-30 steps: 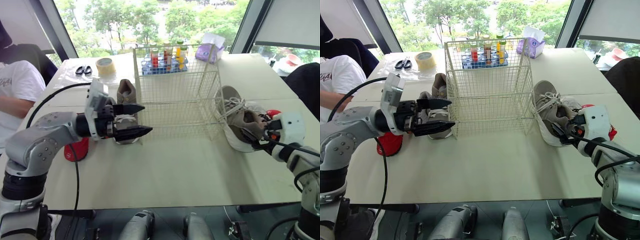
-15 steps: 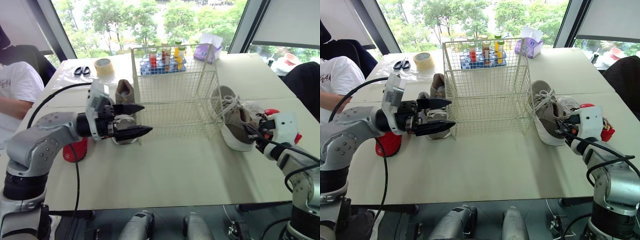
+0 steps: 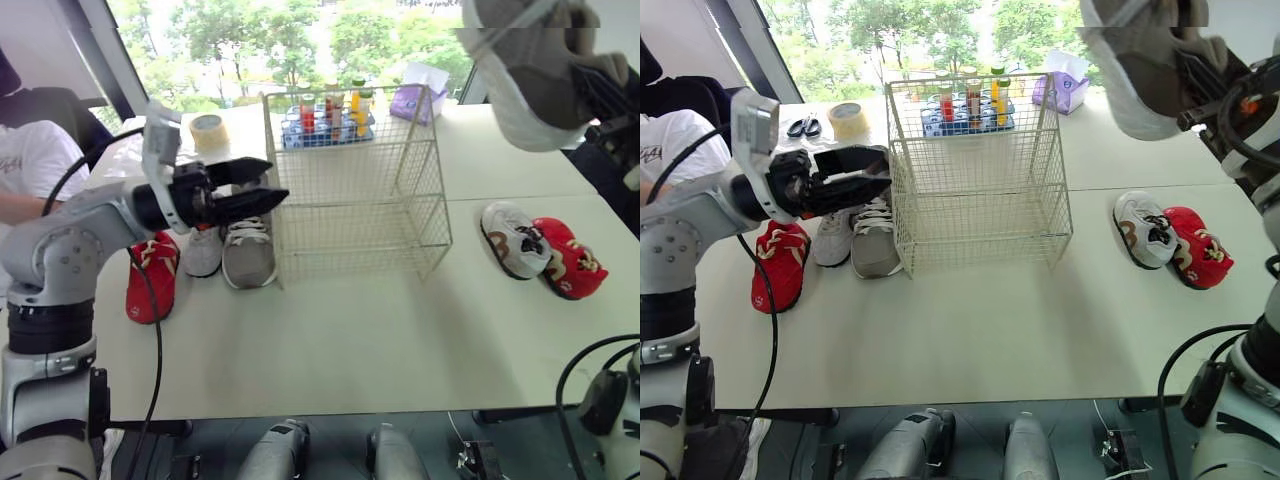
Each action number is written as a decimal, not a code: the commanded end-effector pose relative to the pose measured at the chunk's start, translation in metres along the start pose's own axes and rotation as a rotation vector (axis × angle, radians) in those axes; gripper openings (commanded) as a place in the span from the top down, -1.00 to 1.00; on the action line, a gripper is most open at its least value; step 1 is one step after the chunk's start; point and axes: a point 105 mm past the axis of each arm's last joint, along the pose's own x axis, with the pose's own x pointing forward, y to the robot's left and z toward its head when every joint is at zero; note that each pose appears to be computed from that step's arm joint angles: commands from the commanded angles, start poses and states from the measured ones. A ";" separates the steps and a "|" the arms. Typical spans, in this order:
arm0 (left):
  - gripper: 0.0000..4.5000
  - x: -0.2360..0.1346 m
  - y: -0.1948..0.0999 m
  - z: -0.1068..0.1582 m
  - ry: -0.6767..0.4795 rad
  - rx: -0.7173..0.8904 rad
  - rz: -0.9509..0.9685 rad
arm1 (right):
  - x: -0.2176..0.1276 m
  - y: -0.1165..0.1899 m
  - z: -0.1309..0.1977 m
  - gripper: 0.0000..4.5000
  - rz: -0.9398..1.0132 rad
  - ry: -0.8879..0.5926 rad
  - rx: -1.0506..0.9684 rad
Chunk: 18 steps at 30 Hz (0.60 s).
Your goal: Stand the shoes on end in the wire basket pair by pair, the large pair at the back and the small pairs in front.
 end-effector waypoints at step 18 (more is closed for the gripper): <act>-1.00 -0.020 0.030 0.045 -0.079 -0.082 0.025 | 0.019 0.091 0.020 0.94 0.665 -0.226 -0.515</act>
